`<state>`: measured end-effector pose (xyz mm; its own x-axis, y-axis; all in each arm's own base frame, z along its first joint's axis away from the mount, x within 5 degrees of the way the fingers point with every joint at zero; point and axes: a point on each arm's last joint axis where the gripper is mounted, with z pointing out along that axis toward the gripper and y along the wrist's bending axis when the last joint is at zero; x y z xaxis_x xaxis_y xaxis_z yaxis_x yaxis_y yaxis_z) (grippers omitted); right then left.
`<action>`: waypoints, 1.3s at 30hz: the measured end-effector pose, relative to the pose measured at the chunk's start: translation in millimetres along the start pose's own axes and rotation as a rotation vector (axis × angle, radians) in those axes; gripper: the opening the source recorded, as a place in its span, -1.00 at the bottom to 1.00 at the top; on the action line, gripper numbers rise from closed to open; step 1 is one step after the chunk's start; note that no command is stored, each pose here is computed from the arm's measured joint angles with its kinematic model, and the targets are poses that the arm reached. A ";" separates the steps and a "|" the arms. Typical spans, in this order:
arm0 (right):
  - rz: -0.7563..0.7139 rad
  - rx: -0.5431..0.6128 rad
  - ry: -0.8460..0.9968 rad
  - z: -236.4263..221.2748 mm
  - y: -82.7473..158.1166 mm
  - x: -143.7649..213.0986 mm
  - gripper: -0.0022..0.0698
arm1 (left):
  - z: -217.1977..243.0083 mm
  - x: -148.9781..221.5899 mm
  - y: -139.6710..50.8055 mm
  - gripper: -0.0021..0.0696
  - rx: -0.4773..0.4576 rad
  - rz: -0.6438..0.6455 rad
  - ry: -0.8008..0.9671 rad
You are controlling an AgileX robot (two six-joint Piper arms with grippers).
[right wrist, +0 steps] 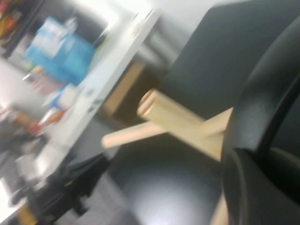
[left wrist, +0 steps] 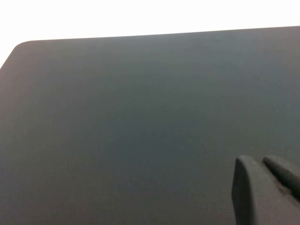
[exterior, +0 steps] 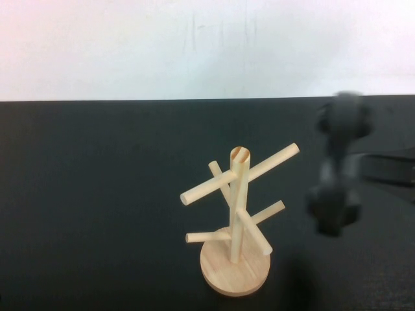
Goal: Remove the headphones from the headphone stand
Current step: Place the headphones on the table
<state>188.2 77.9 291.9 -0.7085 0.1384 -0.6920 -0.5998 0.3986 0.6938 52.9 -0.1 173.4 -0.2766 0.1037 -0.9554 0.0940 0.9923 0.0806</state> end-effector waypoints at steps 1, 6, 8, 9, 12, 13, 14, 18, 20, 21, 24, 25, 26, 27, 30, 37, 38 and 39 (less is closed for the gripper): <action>-0.009 0.034 -0.016 -8.3 0.6 -1.3 -0.86 | 0.0 0.0 0.0 -0.94 0.000 0.000 0.000; 0.032 0.257 -0.023 -46.0 -3.5 2.6 -0.86 | 0.0 0.0 0.0 -0.94 0.000 0.000 0.000; 0.081 0.366 -0.006 -56.1 -10.3 6.6 -0.86 | 0.0 0.0 0.0 -0.94 0.000 0.000 0.000; 0.109 0.422 0.008 -60.3 -14.8 8.9 -0.86 | 0.0 0.0 0.0 -0.94 0.000 0.000 0.000; 0.157 0.540 0.058 -67.3 -24.6 15.0 -0.86 | 0.0 0.0 0.0 -0.94 0.000 0.000 0.000; 0.169 0.565 0.064 -68.7 -26.5 16.0 -0.86 | 0.0 0.0 0.0 -0.94 0.000 0.000 0.000; 0.178 0.581 0.063 -69.4 -27.6 16.2 -0.86 | 0.0 0.0 0.0 -0.94 0.000 0.000 0.000; 0.210 0.635 0.027 -72.1 -31.8 14.4 -0.86 | 0.0 0.0 0.0 -0.94 0.000 0.000 0.000; 0.224 0.650 0.011 -72.9 -33.0 13.6 -0.86 | 0.0 0.0 0.0 -0.94 0.000 0.000 0.000; 0.229 0.653 0.009 -73.0 -33.2 13.6 -0.86 | 0.0 0.0 0.0 -0.94 0.000 0.000 0.000; 0.230 0.638 0.031 -67.0 -32.8 14.3 -0.86 | 0.0 0.0 0.0 -0.94 0.000 0.000 0.000; 0.231 0.626 0.050 -63.2 -33.2 15.0 -0.86 | 0.0 0.0 0.0 -0.94 0.000 0.000 0.000; 0.235 0.621 0.068 -59.8 -34.2 15.8 -0.86 | 0.0 0.0 0.0 -0.94 0.000 0.000 0.000; 0.240 0.614 0.091 -54.9 -35.9 16.9 -0.86 | 0.0 0.0 0.0 -0.94 0.000 0.000 0.000; 0.265 0.622 0.169 -39.1 -45.1 21.2 -0.86 | 0.0 0.0 0.0 -0.94 0.000 0.000 0.000; 0.349 0.681 0.281 2.2 -80.2 32.1 -0.84 | 0.0 0.0 0.0 -0.94 0.000 0.000 0.000; 0.364 0.679 0.287 6.2 -84.0 33.6 -0.81 | 0.0 0.0 0.0 -0.94 0.000 0.000 0.000; 0.379 0.674 0.289 10.2 -88.6 34.9 -0.76 | 0.0 0.0 0.0 -0.94 0.000 0.000 0.000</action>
<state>220.4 56.7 204.3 -0.9408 0.1707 -0.2929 -0.0144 0.8430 0.5377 52.9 -0.1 173.4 -0.2766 0.1037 -0.9554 0.0940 0.9923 0.0806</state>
